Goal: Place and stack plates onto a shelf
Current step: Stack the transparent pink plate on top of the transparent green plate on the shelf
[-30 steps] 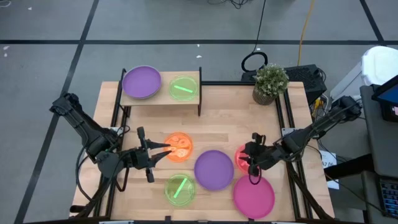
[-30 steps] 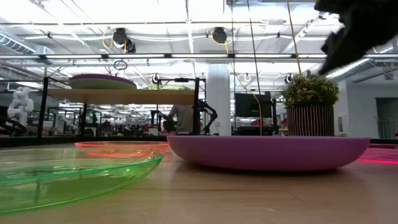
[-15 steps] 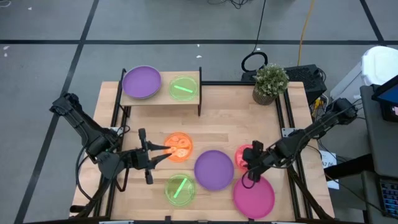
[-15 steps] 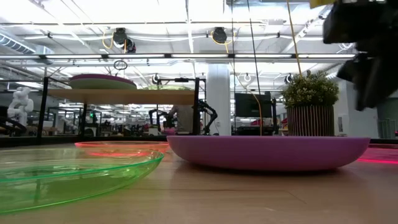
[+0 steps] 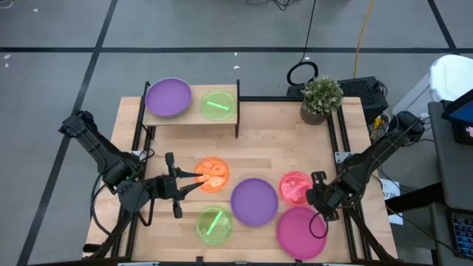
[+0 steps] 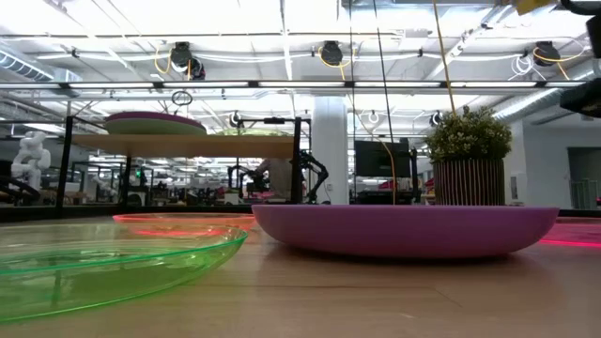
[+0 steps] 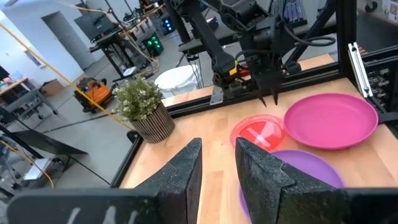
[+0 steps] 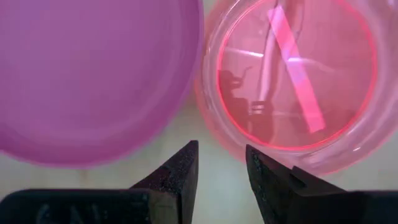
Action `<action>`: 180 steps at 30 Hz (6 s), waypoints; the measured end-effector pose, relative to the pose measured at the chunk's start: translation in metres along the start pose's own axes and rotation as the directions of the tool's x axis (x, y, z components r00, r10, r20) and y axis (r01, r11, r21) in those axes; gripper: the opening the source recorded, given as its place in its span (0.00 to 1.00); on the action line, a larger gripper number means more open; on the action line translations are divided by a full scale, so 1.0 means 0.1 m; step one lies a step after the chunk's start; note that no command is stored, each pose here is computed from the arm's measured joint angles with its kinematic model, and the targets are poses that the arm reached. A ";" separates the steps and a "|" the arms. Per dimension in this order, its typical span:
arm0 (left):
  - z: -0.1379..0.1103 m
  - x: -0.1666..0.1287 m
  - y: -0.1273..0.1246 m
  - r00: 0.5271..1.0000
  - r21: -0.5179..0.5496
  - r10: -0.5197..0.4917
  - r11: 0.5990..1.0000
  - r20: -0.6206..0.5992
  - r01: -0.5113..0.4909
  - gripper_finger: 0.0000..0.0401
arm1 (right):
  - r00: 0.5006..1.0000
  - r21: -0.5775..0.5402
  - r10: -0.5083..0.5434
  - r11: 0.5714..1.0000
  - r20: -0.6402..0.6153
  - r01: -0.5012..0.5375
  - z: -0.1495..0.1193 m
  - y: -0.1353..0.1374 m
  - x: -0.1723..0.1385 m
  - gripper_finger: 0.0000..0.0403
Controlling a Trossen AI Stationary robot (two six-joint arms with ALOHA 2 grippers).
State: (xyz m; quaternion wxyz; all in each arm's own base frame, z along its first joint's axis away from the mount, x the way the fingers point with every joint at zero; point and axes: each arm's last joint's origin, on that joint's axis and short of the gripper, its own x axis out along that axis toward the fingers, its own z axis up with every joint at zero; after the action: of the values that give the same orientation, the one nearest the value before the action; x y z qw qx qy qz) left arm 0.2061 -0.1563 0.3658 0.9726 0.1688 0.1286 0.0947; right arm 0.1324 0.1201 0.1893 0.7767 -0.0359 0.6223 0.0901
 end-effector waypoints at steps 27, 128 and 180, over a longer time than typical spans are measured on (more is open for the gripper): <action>0.00 0.00 0.00 1.000 -0.011 -0.001 1.000 -0.003 0.001 0.26 | 0.999 -0.276 -0.038 0.961 -0.001 0.037 -0.17 -0.08 0.46 0.25; -0.21 -0.12 0.23 0.986 0.204 0.061 0.978 -0.153 -0.028 0.26 | 0.589 -0.156 -0.543 0.642 0.598 0.751 2.01 -2.25 -0.97 0.00; -0.25 -0.05 0.30 0.979 0.177 0.067 0.984 -0.194 -0.032 0.26 | 0.657 -0.185 -0.466 0.716 0.593 0.674 2.48 -2.94 -0.31 0.00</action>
State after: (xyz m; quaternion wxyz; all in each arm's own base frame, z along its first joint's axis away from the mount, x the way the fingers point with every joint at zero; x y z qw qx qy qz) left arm 0.1903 -0.1219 0.3545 0.9338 0.2455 0.2287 0.1240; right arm 0.4182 -0.1298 0.2586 0.8748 -0.3619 0.3201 -0.0361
